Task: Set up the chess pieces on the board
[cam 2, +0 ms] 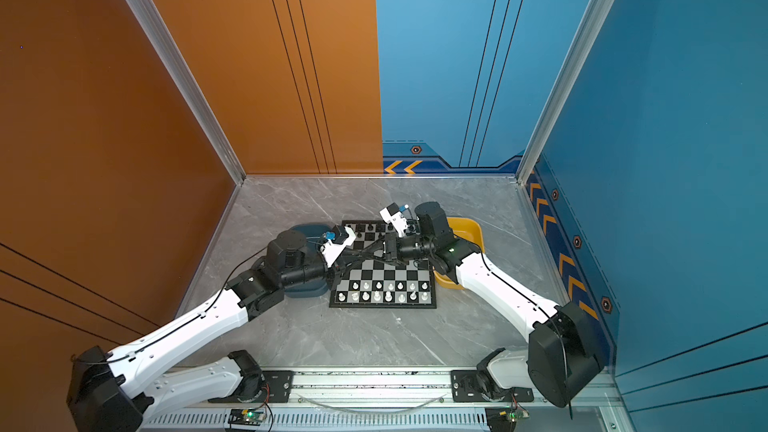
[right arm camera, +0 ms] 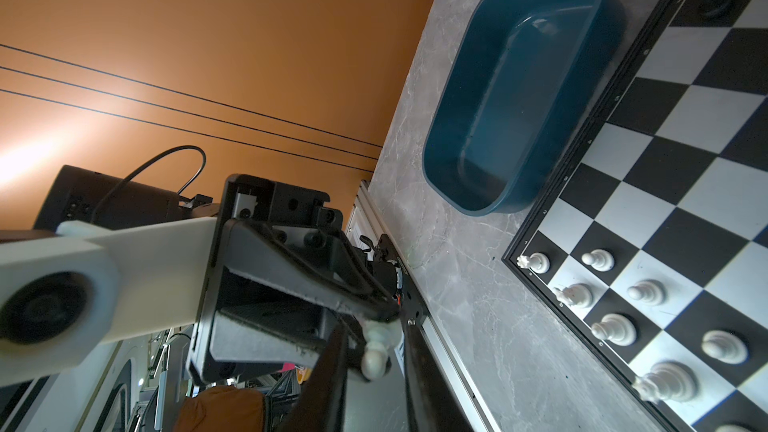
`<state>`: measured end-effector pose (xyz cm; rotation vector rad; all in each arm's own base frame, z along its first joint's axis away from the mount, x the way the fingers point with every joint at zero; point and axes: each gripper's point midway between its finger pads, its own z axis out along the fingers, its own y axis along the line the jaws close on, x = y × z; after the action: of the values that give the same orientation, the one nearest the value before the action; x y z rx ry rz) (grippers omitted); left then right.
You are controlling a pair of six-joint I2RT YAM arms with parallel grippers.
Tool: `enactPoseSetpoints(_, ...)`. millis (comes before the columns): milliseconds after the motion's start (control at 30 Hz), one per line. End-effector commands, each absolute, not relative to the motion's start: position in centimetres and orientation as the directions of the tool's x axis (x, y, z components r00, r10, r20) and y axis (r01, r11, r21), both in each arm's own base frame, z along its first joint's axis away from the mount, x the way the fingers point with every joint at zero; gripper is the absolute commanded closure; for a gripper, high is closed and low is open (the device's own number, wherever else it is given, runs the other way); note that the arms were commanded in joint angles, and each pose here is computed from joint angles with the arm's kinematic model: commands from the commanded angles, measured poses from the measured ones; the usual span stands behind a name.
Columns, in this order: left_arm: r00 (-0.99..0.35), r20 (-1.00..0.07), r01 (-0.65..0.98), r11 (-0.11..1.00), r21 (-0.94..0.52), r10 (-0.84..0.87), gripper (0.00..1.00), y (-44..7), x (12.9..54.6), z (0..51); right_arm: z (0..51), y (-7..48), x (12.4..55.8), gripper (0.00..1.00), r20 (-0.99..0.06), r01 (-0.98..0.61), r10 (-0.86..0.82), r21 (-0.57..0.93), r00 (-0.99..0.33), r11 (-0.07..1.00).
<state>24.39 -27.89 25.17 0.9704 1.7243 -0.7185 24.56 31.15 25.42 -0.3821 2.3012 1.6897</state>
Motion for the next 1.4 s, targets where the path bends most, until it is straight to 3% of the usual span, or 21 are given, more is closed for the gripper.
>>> enactPoseSetpoints(0, -0.159, -0.947, 0.843, 0.537, 0.017, 0.279, 0.83, -27.6, 25.1, 25.4, 24.5, 31.2, 23.4, 0.75, -0.318, -0.328, -0.084, 0.9, -0.944, 0.286)
enactPoseSetpoints(667, -0.151, -0.952, 0.837, 0.547, 0.021, 0.267, 0.83, -27.4, 25.1, 25.8, 23.6, 31.7, 23.5, 0.75, -0.297, -0.31, -0.089, 0.908, -0.951, 0.282)
enactPoseSetpoints(1367, -0.133, -0.958, 0.86, 0.51, 0.017, 0.254, 0.83, -27.5, 24.1, 26.1, 26.3, 30.4, 24.7, 0.74, -0.341, -0.333, -0.006, 0.912, -0.94, 0.238)
